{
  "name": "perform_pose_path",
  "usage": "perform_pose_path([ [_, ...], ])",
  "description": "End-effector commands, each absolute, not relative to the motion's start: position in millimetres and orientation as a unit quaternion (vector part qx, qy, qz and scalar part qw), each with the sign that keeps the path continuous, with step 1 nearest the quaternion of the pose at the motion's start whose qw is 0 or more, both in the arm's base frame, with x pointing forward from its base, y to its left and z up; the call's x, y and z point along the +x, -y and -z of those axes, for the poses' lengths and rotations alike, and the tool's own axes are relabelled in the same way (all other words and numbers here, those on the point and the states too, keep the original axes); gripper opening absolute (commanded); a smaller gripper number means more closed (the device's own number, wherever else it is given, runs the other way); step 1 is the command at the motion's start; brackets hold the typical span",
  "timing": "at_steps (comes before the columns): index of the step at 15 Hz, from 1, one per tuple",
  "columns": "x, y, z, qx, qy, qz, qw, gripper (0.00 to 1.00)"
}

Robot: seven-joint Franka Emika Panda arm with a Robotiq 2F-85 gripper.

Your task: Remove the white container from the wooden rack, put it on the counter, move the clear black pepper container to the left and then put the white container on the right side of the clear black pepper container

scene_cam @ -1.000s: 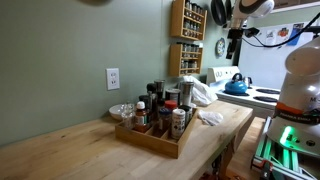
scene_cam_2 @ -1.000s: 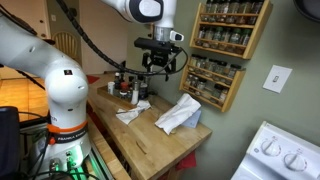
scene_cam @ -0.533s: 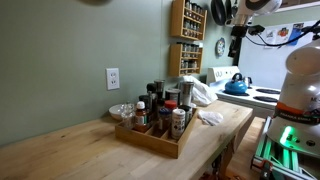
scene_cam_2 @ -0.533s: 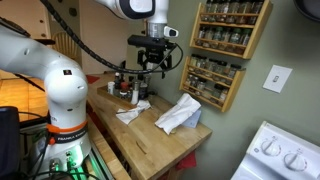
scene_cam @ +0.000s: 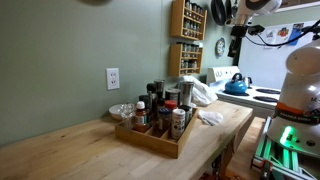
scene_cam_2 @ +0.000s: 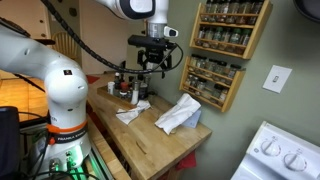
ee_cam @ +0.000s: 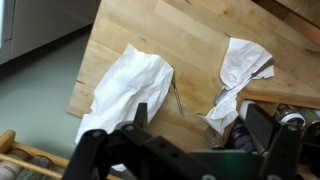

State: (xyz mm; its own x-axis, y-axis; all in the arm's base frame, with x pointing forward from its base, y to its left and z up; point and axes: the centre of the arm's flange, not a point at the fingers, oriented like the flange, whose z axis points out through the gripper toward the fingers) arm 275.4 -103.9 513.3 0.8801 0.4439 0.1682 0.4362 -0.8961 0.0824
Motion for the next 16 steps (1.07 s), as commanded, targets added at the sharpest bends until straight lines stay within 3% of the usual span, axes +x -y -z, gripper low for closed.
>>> perform_pose_path([
  [1, 322.3, 70.5, -508.2, 0.951, -0.297, -0.089, 0.015, 1.00],
  [5, 383.9, -9.2, -491.3, 0.911, -0.393, -0.123, -0.012, 1.00],
  [9, 427.1, -102.9, -469.4, 0.886, -0.437, -0.114, -0.101, 1.00],
  [13, 438.0, -158.4, -453.3, 0.875, -0.446, -0.049, -0.181, 1.00],
  [14, 415.3, -143.8, -452.3, 0.883, -0.438, -0.079, -0.150, 1.00],
  [16, 425.2, -158.4, -448.1, 0.878, -0.443, -0.060, -0.168, 1.00],
])
